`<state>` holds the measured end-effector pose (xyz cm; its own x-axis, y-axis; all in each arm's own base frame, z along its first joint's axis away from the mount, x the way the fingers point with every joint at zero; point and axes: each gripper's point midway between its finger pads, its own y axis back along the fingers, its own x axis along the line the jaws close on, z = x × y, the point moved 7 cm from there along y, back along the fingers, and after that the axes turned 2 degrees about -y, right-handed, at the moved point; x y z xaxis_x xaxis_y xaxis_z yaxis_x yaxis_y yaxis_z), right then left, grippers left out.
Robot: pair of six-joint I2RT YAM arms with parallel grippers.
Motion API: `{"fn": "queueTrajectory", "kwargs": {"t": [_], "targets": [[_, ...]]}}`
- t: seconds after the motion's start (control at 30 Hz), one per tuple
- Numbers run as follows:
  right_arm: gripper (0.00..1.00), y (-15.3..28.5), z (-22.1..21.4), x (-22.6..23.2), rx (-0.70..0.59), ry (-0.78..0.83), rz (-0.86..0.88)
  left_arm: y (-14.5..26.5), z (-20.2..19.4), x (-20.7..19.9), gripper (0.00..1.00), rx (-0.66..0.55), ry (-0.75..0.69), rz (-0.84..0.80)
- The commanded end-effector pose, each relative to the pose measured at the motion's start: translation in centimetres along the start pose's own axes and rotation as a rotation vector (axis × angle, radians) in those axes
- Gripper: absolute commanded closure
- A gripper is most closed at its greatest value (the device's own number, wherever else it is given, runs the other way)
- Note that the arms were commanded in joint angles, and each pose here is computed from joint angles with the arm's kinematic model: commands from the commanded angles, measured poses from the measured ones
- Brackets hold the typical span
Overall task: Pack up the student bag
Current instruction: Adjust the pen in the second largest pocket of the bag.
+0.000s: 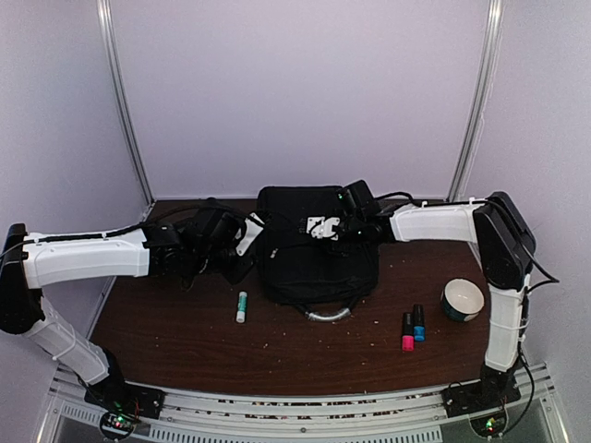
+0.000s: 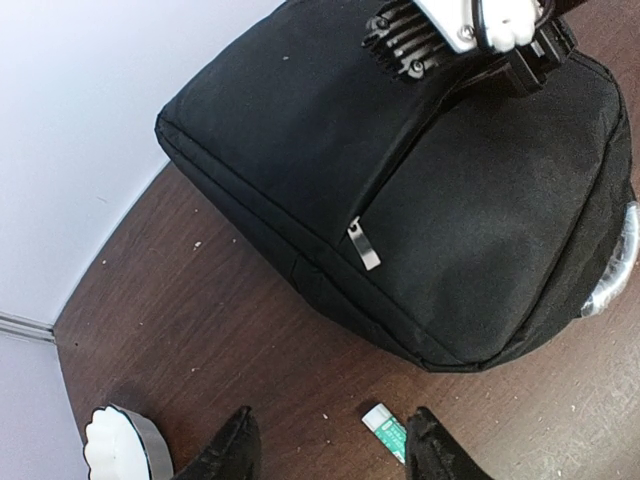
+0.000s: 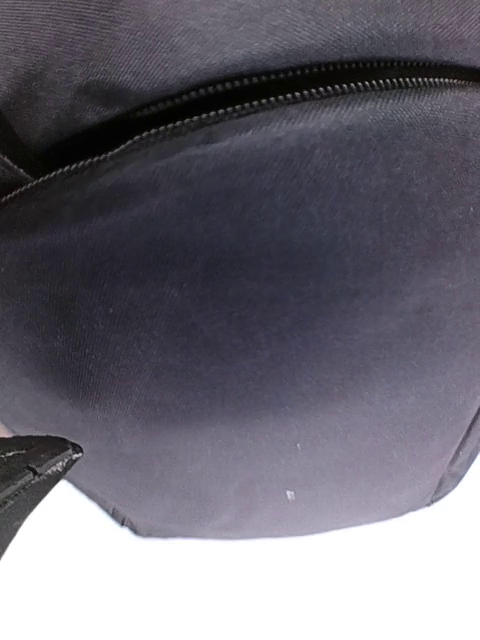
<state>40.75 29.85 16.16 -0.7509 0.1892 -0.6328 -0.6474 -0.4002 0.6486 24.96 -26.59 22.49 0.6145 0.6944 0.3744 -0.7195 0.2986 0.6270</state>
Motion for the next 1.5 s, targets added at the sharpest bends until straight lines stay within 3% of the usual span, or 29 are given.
{"fn": "queueTrajectory", "kwargs": {"t": [0.0,0.3,0.53,0.9,1.03,1.23,1.47], "targets": [[0.29,0.8,0.7,-2.9,0.025,-0.026,-0.363,0.2,1.0,0.6,0.49,-0.038,0.017,0.024],[0.33,2.7,1.8,-7.0,-0.019,-0.216,-0.481,0.5,0.7,0.7,0.49,-0.039,0.034,0.027],[0.32,3.8,2.5,-8.5,-0.057,-0.362,-0.461,0.5,0.3,0.7,0.49,-0.037,0.041,0.030],[0.28,3.3,2.9,-5.2,-0.063,-0.419,-0.153,-0.5,-1.0,0.6,0.45,0.032,0.099,0.065],[0.22,4.6,2.6,-4.2,-0.050,-0.420,-0.080,-1.4,-1.9,0.7,0.40,0.103,0.175,0.051],[0.10,8.0,1.7,-1.8,-0.051,-0.415,0.048,-3.6,-4.0,-0.6,0.39,0.318,0.318,-0.006],[0.09,12.0,0.5,0.7,-0.065,-0.443,0.166,-4.5,-5.8,-1.8,0.39,0.415,0.483,-0.054]]}}
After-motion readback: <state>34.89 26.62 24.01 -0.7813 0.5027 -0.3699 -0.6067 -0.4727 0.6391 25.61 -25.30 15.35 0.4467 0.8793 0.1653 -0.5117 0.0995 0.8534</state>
